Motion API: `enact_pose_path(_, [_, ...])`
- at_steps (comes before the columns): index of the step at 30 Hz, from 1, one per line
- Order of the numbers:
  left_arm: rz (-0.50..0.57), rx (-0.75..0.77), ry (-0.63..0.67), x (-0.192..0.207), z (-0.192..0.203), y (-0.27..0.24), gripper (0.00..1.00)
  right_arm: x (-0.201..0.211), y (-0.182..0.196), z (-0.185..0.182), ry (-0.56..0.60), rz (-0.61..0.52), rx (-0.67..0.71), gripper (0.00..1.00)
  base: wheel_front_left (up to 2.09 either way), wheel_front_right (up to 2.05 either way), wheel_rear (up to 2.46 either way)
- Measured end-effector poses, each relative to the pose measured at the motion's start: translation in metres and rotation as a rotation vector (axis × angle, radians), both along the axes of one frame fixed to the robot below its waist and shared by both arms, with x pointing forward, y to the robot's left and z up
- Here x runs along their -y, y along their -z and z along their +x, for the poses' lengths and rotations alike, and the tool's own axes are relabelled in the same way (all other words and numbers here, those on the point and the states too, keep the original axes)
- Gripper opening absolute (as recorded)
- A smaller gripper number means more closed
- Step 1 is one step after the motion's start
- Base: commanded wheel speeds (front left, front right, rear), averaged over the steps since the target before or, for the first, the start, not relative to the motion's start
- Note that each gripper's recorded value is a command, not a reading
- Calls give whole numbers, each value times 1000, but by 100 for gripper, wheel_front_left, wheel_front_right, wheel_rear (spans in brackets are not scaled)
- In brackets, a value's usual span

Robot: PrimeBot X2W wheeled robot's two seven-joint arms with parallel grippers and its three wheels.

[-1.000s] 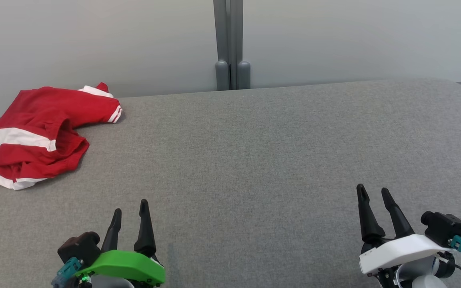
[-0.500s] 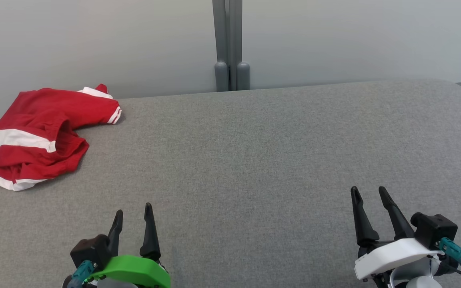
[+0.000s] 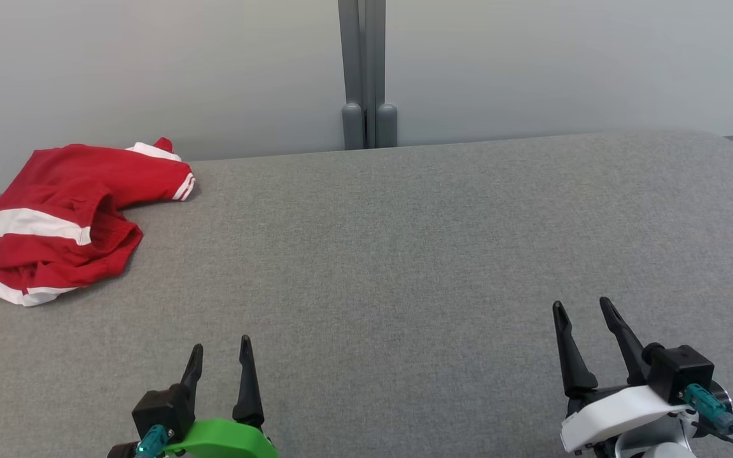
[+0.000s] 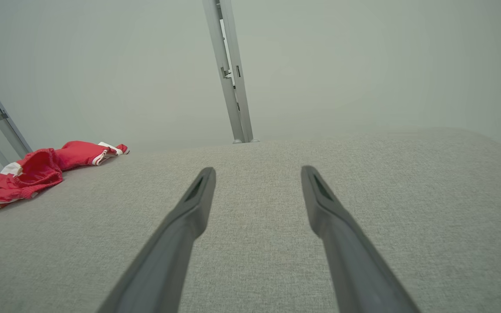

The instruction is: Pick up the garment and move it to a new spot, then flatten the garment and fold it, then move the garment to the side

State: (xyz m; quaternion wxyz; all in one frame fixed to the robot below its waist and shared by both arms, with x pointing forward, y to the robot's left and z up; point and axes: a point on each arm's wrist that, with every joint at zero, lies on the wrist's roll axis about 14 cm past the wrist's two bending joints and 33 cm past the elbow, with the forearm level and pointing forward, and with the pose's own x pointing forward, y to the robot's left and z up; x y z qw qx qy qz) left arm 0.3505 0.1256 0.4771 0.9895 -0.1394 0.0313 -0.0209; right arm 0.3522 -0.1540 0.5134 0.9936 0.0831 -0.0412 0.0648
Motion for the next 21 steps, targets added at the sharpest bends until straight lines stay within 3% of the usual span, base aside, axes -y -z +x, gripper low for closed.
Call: enact_pose_path(21, [110, 24, 24, 8, -10, 3, 100, -5, -2, -9, -21, -136, 40, 100, 0, 0, 0])
